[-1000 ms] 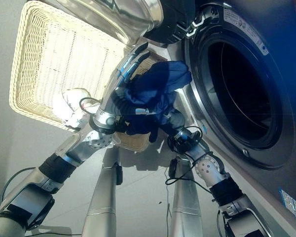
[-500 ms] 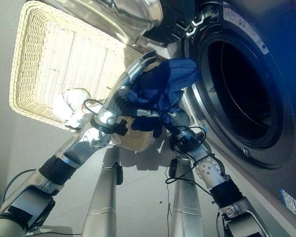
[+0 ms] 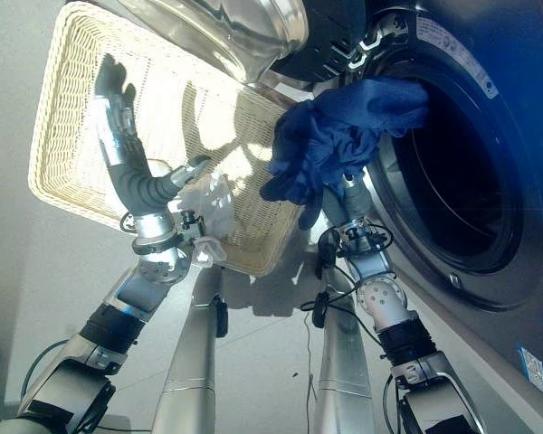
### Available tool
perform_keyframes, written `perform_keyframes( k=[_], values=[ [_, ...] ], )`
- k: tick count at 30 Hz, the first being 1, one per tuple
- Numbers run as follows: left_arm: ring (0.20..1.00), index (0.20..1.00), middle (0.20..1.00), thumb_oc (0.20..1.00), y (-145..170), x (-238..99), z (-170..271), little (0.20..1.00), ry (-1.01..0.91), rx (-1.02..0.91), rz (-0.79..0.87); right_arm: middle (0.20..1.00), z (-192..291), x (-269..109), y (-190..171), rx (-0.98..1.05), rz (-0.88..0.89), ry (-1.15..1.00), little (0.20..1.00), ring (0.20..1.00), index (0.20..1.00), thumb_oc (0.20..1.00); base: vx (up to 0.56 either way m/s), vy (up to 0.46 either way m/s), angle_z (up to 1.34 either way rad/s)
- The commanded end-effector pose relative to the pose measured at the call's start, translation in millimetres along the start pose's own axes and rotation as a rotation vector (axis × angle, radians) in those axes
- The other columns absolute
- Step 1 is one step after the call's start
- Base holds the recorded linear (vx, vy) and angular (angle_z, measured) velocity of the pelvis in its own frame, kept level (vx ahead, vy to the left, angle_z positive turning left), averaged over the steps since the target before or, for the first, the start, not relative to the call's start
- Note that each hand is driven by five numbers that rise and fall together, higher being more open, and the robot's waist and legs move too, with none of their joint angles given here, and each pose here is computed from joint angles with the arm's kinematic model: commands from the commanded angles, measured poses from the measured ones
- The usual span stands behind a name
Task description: Put the clothes into the washing machine.
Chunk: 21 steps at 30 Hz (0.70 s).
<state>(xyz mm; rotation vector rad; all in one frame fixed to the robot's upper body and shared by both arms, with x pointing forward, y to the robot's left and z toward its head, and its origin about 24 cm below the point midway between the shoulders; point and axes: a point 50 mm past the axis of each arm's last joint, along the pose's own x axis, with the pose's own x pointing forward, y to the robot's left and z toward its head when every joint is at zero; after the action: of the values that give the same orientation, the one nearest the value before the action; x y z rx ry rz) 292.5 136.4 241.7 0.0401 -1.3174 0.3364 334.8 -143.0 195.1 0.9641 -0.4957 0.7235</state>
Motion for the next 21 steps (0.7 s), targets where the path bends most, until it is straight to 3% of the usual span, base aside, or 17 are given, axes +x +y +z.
perform_keyframes(
  k=[1,9,11,12,14,18,19,20,21],
  values=[
    [1.0,1.0,1.0,1.0,4,14,2,1.0,-0.062,-0.004,0.103,0.2,19,8,6,0.067,0.014,-0.107,0.2,0.2,0.2,0.2,0.0,0.0,0.0],
    [1.0,1.0,1.0,1.0,7,16,-38,1.0,0.067,0.236,0.014,0.2,51,-8,-68,0.106,-0.49,-0.214,0.2,0.2,0.2,0.2,0.0,0.018,0.0],
    [1.0,1.0,1.0,1.0,10,16,-50,1.0,0.102,0.319,-0.019,0.2,76,-16,-84,0.073,-0.636,-0.309,0.2,0.2,0.2,0.2,0.0,0.022,-0.01],
    [1.0,1.0,1.0,1.0,19,18,-64,1.0,0.152,0.405,-0.046,0.2,125,-25,-95,-0.01,-0.835,-0.473,0.2,0.2,0.2,0.2,0.01,0.039,-0.03],
    [1.0,1.0,1.0,1.0,27,19,-73,1.0,0.202,0.445,-0.048,0.2,174,-28,-87,-0.059,-0.947,-0.692,0.2,0.2,0.2,0.2,0.01,0.021,-0.05],
    [1.0,1.0,1.0,1.0,38,19,-77,1.0,0.252,0.448,-0.012,0.2,223,-30,-59,-0.105,-0.964,-1.02,0.2,0.2,0.2,0.2,0.01,-0.008,-0.04],
    [1.0,1.0,1.0,1.0,44,17,-78,1.0,0.267,0.452,0.008,0.564,233,-25,-43,-0.166,-0.944,-1.088,0.564,0.564,0.564,0.564,0.0,0.031,0.0],
    [1.0,1.0,1.0,1.0,46,18,-78,1.0,0.272,0.451,0.019,0.837,237,-20,-35,-0.198,-0.935,-1.11,0.837,0.837,0.837,0.837,0.0,0.056,0.0],
    [1.0,1.0,1.0,1.0,49,20,-78,1.0,0.278,0.446,0.032,1.0,242,-14,-25,-0.22,-0.908,-1.132,1.0,1.0,1.0,1.0,-0.03,0.052,0.0]
  ],
)
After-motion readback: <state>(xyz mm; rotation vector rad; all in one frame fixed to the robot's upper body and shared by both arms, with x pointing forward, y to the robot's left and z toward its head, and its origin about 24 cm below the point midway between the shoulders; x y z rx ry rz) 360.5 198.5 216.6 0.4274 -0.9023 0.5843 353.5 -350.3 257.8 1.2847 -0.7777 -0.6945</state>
